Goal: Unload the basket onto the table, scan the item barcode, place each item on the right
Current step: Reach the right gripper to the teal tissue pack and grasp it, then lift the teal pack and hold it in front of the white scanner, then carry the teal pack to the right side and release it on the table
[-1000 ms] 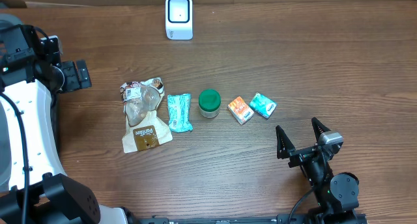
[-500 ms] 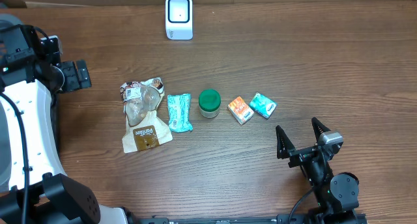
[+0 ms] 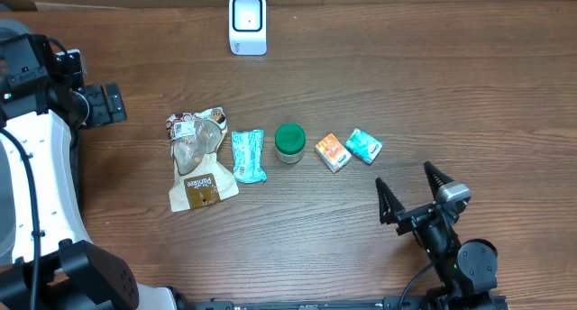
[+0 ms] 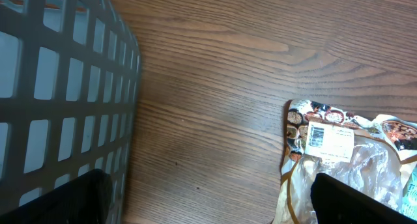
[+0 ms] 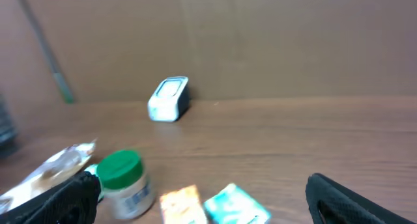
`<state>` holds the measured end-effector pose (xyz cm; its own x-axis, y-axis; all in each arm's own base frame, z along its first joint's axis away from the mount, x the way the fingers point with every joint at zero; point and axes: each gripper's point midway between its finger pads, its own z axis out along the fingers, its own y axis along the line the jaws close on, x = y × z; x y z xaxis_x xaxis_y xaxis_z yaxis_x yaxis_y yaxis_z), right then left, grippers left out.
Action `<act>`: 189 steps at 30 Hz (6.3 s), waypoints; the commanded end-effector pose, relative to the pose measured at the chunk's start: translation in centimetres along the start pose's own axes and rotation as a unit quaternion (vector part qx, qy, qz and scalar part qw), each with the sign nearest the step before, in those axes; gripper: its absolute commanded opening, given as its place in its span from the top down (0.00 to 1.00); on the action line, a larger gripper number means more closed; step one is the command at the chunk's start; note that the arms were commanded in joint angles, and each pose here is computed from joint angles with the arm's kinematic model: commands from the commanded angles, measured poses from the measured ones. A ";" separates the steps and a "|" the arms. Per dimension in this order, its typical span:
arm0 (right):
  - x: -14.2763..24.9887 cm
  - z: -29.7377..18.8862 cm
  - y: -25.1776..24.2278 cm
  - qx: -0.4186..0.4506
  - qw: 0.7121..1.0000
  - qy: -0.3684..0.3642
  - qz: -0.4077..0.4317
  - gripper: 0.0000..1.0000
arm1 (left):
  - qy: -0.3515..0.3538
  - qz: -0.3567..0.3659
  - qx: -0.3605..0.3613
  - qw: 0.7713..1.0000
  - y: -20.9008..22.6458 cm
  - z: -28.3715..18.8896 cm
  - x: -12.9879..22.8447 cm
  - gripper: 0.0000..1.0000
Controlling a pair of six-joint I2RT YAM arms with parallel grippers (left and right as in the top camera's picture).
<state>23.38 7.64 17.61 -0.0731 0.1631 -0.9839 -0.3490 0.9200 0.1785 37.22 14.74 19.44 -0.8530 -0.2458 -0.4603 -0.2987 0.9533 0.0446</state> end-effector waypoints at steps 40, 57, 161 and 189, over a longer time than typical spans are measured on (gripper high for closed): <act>7.3 14.4 -6.2 0.040 0.783 0.618 0.056 0.50 | 0.002 -0.013 -0.006 1.000 0.5 0.0 0.3 0.00; 13.5 14.9 -6.0 -0.071 0.754 0.651 0.055 0.56 | 0.002 -0.013 -0.006 1.000 0.5 0.0 0.3 0.00; 1.3 48.4 10.4 0.044 0.933 0.077 -0.350 0.96 | 0.002 -0.013 -0.006 1.000 0.5 0.0 0.3 0.00; -9.7 45.9 14.0 0.031 0.964 0.006 -0.263 0.96 | 0.002 -0.013 -0.006 1.000 0.5 0.0 0.3 0.01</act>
<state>63.69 36.47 18.13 0.0398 -0.5588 -0.8283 -0.3348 0.7736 -0.5380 37.14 14.71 19.37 -0.8541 -0.2491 -0.4567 -0.3010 0.9526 0.0434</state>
